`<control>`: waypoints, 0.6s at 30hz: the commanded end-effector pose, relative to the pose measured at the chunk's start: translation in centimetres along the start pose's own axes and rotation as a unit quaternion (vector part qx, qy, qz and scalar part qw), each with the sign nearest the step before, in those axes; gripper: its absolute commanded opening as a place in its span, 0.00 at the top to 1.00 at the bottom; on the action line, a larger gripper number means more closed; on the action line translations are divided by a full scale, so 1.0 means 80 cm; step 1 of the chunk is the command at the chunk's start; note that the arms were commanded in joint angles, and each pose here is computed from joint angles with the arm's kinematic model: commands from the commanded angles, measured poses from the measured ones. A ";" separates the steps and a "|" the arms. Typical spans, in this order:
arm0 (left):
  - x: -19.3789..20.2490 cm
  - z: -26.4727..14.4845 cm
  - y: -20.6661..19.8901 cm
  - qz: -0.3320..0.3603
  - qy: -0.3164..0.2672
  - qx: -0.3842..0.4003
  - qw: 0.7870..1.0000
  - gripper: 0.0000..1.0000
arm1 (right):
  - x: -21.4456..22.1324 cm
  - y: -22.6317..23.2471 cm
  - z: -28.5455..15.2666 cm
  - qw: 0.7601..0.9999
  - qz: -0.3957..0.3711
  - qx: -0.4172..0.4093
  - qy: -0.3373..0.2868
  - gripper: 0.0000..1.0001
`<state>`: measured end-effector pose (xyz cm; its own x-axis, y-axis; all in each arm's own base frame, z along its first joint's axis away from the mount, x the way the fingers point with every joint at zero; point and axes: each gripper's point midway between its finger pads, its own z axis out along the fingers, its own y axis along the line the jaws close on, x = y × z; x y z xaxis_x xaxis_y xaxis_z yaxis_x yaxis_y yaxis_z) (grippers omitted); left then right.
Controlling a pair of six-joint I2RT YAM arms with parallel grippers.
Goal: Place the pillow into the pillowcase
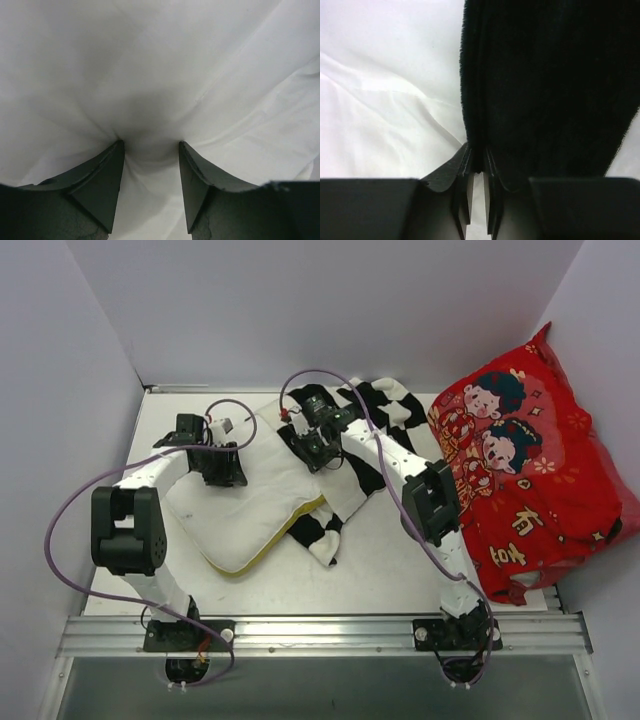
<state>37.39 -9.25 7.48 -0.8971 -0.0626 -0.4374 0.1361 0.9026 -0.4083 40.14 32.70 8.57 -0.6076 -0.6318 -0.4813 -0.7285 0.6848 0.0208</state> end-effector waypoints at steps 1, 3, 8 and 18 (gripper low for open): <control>-0.002 0.017 0.001 0.003 0.006 0.013 1.000 0.46 | -0.028 0.040 -0.036 0.998 -0.004 -0.060 -0.035 0.88; -0.013 0.022 -0.003 0.005 -0.002 0.021 1.000 0.49 | -0.036 0.084 -0.051 0.991 0.000 -0.128 -0.047 1.00; -0.037 0.022 -0.039 -0.001 -0.036 0.094 0.995 0.57 | -0.065 0.217 -0.151 0.882 0.089 -0.461 -0.043 1.00; -0.018 -0.007 -0.086 -0.026 -0.030 0.183 0.982 0.92 | 0.116 0.107 -0.029 0.928 0.149 -0.317 0.129 1.00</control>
<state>38.40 -13.19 8.22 -0.8941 -0.1583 -0.4189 0.1564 0.7661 -0.6233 30.13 37.01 8.75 -0.8384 -0.4729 -0.2711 -0.5035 0.4813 0.7175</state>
